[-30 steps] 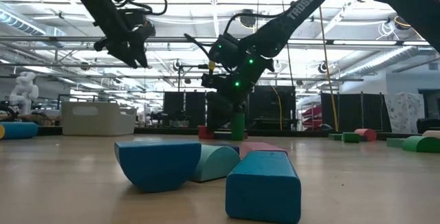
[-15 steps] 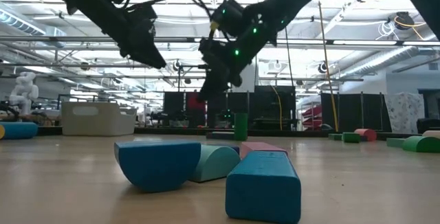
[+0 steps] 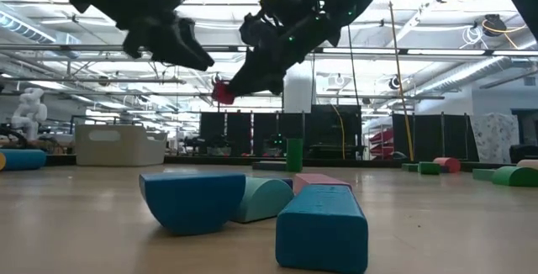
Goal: Sort blocks by size
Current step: Put the red half-circle block into the gray bin
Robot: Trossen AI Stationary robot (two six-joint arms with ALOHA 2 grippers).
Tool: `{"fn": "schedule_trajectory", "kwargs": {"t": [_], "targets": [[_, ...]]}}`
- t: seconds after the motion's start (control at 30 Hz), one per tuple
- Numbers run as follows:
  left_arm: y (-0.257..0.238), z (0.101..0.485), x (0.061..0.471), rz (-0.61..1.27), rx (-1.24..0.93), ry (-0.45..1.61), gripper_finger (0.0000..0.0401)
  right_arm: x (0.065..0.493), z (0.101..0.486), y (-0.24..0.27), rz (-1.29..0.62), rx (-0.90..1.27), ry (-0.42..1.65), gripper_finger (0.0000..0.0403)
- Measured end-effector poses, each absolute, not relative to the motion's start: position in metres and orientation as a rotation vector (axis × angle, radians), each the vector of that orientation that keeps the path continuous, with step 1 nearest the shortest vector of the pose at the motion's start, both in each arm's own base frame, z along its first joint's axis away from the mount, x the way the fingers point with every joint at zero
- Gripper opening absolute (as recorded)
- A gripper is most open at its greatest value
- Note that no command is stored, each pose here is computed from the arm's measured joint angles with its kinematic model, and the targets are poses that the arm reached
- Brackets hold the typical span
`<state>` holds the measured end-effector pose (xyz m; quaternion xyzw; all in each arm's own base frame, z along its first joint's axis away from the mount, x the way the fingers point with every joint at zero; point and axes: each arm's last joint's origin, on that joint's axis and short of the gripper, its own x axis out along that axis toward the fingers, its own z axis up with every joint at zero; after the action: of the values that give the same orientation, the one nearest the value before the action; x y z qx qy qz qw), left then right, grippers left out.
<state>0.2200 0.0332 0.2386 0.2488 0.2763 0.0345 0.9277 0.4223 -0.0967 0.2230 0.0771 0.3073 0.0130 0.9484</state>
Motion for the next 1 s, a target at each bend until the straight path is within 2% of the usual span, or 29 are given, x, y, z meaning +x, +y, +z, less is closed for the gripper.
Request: {"fn": "schedule_trajectory", "kwargs": {"t": [0.13,0.3,0.43,1.0], "targets": [[0.027,0.236,0.224,0.010,0.625,0.565,0.0192,0.423,0.224,-0.096,0.045,0.187,0.612,0.0051],[0.024,0.231,0.227,-0.017,0.640,0.594,0.0192,0.424,0.227,-0.098,0.085,0.246,0.573,0.0051],[0.024,0.229,0.229,-0.023,0.664,0.601,0.0192,0.424,0.229,-0.100,0.167,0.320,0.548,0.0056],[0.012,0.232,0.234,-0.027,0.902,0.563,0.0192,0.426,0.237,-0.103,0.249,0.469,0.486,0.0057]]}}
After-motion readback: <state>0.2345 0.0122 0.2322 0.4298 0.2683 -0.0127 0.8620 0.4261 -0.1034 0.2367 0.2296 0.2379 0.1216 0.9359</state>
